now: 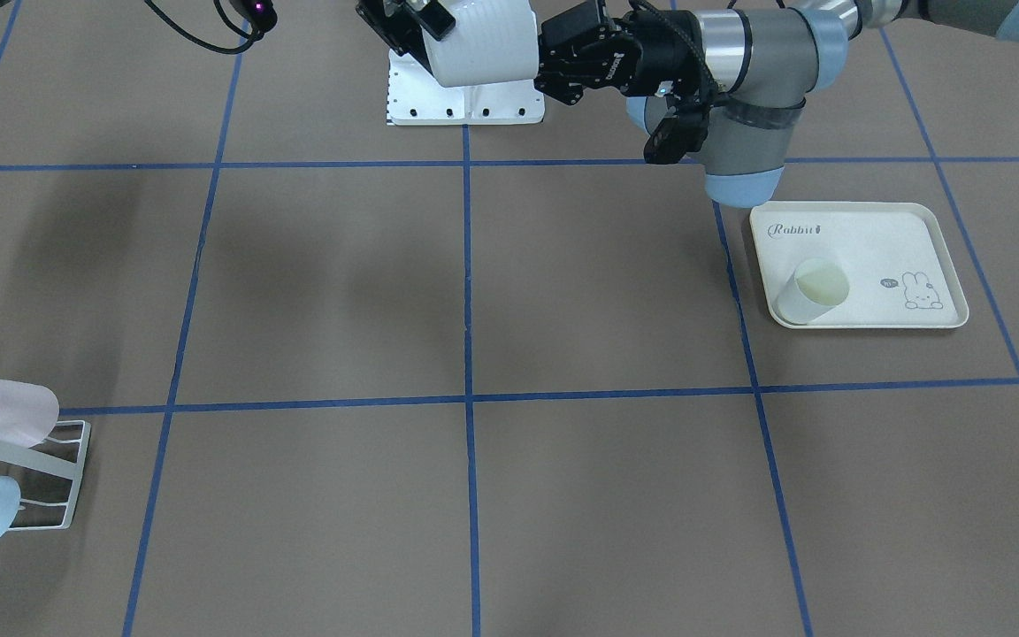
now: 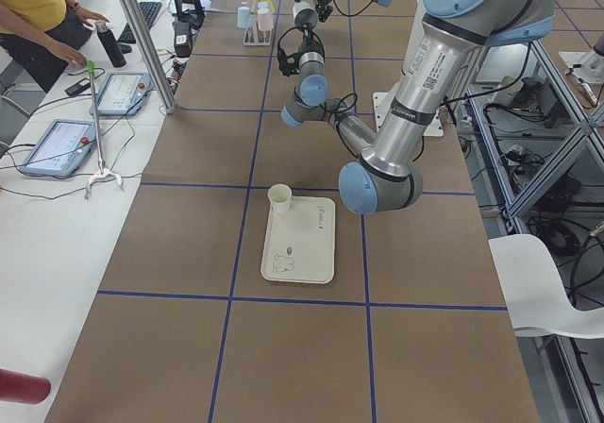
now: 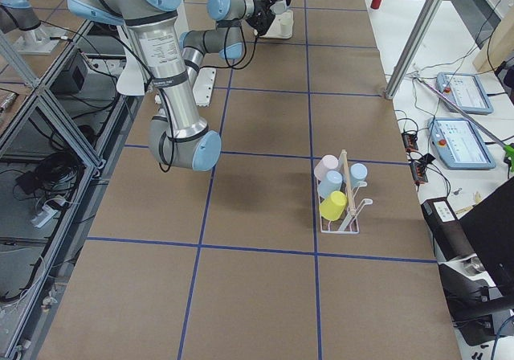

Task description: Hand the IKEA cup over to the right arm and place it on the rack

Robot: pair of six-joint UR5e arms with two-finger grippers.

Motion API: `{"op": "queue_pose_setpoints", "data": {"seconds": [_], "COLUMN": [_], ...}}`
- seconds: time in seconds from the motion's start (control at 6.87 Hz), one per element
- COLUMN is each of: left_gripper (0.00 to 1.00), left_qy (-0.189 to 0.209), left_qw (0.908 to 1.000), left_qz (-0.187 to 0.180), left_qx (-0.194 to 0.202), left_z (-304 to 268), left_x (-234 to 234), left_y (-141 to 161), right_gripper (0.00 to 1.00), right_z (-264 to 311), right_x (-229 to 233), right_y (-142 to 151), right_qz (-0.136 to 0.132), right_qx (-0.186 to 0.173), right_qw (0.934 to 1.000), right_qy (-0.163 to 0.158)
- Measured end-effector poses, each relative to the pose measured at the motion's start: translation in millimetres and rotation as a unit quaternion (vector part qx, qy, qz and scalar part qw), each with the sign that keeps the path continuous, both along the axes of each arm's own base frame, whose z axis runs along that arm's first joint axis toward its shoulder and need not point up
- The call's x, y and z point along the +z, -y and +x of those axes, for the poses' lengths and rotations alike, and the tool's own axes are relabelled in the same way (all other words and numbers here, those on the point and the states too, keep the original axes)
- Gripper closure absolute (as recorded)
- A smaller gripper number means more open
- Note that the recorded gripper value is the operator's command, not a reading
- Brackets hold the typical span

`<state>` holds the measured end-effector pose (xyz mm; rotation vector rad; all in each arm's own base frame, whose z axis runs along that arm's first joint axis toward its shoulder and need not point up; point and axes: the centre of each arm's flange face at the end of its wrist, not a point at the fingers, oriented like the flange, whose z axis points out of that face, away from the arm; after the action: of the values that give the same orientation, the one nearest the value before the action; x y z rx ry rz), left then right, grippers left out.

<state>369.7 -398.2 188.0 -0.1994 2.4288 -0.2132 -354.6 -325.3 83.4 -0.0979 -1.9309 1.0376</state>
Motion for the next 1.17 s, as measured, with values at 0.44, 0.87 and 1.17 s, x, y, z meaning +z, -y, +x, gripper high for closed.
{"op": "queue_pose_setpoints", "data": {"seconds": [0.44,0.87,1.17], "left_gripper": [1.00,0.00,0.00], "left_qy": [0.000,-0.001,0.000], "left_qw": [1.0000,1.0000,1.0000], "left_qz": [0.000,0.004,0.005], "left_qx": [0.003,0.000,-0.002], "left_z": [-0.2,1.3,2.2], "left_x": [1.0,-1.8,-1.0], "left_y": [-2.2,-3.2,-3.0], "right_gripper": [0.97,1.00,1.00], "right_z": [0.0,-0.1,1.1], "right_x": [0.5,0.9,-0.1], "right_y": [0.0,0.2,0.3], "right_qz": [0.000,-0.001,-0.001], "right_qx": [0.000,0.002,0.003], "right_qw": [1.0000,1.0000,1.0000], "right_qy": [0.000,-0.001,0.001]}}
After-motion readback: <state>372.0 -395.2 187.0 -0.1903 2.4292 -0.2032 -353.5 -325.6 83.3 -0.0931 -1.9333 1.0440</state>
